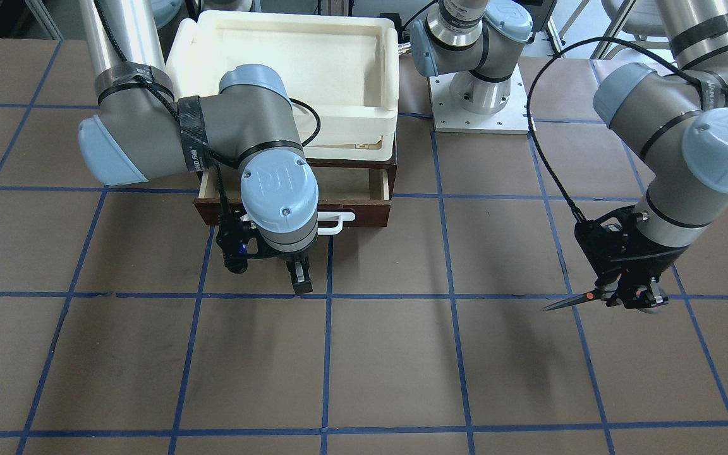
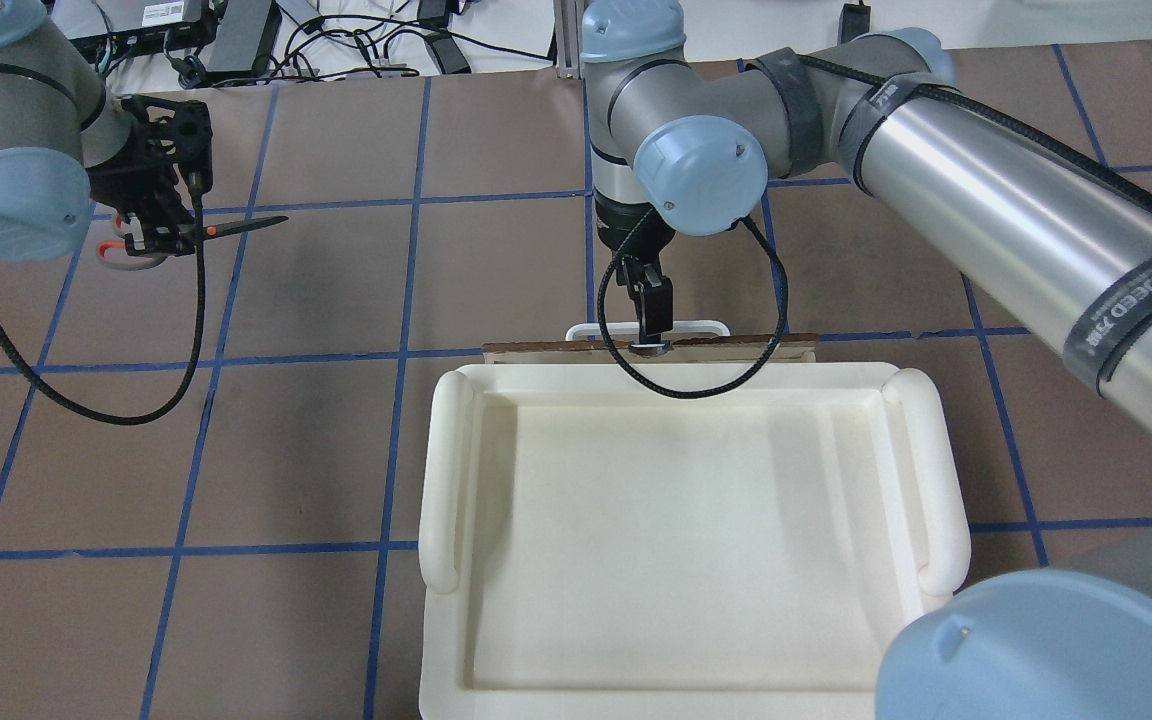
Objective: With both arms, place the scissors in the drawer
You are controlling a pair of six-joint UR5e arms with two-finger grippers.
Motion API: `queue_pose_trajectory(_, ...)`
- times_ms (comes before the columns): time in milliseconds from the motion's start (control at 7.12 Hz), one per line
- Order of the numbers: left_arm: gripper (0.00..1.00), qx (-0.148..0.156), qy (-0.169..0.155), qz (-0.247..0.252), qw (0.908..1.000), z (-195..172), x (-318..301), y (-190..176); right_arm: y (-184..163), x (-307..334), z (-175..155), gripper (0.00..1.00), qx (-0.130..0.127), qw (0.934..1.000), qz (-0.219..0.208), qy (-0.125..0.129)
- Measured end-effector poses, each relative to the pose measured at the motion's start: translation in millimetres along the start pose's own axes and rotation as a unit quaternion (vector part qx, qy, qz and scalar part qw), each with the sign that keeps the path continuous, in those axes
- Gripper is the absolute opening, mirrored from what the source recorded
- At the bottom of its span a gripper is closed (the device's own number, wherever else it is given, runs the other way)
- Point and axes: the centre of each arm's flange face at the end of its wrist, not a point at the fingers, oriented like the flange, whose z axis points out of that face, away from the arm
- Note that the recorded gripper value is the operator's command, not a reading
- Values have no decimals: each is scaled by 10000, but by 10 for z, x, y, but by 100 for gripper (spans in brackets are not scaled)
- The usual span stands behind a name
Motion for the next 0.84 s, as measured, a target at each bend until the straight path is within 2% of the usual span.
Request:
queue_pose_trajectory(281,0,22,145,-590,9981,-220,110,-216,-26,-49,-57,100,-13,9999,-137,-84)
queue_pose_trajectory(421,0,26,154,-593,9981,-300,152,-323,-35,-76,-90,100,-17,9998,-174,-131)
queue_pose_trajectory(842,0,151,251,77,9995,-487,343,-634,-155,-209,-134,100,-47,9994,-244,-231)
